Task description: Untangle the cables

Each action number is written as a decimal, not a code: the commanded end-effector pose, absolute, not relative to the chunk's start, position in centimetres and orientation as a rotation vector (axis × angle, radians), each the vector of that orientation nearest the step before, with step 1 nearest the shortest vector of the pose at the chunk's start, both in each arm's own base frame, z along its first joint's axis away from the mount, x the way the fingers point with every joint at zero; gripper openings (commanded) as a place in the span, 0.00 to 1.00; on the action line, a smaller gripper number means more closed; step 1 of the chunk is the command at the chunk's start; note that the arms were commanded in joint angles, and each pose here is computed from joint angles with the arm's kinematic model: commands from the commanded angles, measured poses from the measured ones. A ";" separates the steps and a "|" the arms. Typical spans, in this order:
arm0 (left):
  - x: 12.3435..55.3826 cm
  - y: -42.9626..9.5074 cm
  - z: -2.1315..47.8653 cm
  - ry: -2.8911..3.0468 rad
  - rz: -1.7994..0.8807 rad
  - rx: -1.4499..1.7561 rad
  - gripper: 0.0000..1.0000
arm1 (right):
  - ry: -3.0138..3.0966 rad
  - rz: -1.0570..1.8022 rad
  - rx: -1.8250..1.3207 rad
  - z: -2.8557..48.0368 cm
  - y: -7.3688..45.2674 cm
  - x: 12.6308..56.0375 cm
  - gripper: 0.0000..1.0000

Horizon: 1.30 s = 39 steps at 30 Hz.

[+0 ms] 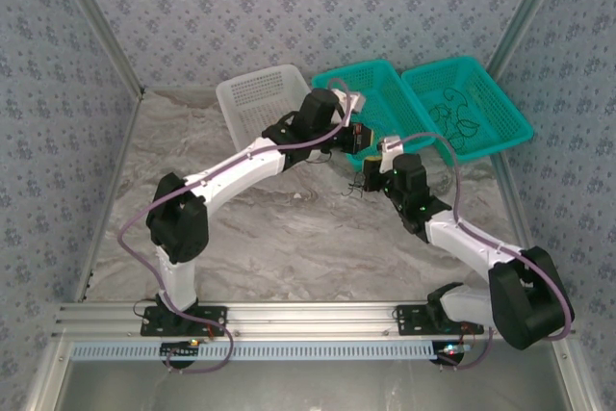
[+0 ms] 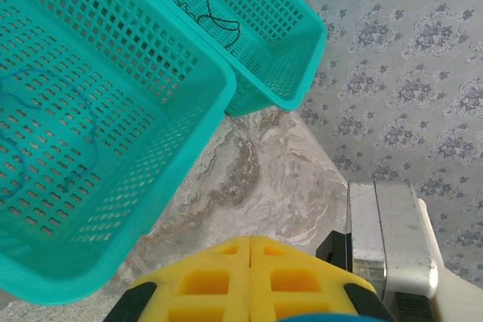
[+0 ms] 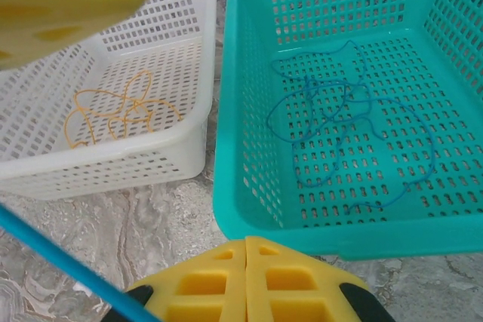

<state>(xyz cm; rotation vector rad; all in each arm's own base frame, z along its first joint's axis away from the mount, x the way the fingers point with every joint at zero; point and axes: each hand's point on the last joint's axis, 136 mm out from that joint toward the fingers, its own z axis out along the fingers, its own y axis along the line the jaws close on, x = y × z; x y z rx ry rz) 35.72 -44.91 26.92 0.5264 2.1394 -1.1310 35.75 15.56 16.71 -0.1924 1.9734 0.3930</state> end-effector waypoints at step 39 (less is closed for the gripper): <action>49.3 -44.1 33.9 1.869 -0.913 0.344 0.00 | 2.209 0.244 0.264 14.0 5.2 28.4 1.00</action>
